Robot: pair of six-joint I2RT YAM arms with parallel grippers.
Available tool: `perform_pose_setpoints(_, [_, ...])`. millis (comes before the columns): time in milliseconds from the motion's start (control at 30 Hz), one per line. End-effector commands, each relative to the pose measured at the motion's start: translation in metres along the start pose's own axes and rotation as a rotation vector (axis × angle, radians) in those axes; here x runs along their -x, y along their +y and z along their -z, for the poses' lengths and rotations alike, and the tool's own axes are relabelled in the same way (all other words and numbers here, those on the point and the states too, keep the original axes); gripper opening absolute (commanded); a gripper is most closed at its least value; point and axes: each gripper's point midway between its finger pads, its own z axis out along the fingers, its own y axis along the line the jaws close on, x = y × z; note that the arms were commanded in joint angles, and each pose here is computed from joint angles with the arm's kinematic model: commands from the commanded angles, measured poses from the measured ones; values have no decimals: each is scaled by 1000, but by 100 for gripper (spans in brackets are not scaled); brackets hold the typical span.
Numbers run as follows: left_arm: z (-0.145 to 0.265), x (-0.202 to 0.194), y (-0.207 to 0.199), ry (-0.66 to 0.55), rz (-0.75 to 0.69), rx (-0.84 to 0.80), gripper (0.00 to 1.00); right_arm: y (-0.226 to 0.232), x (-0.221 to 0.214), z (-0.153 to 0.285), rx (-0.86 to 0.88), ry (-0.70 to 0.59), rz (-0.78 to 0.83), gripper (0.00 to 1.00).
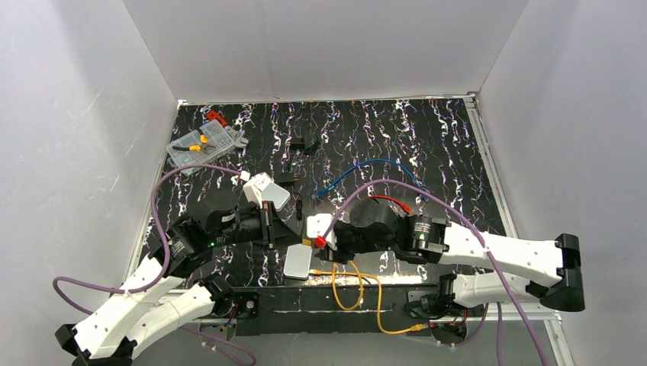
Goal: Insert the plug into the switch port
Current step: Adjust the connector.
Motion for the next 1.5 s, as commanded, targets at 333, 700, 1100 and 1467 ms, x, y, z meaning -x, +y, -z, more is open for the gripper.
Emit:
perform_pose_setpoints(333, [-7, 1, -13, -32, 81, -111, 0, -3, 38, 16, -154, -388, 165, 52])
perform_pose_setpoints(700, [-5, -3, -16, -45, 136, -161, 0, -6, 41, 17, -203, -427, 193, 47])
perform_pose_setpoints(1100, [-5, -4, -19, -47, 168, -193, 0, -1, 38, 20, -202, -429, 186, 24])
perform_pose_setpoints(1467, [-4, -4, -21, -49, 173, -205, 0, -1, 35, 20, -206, -424, 182, 26])
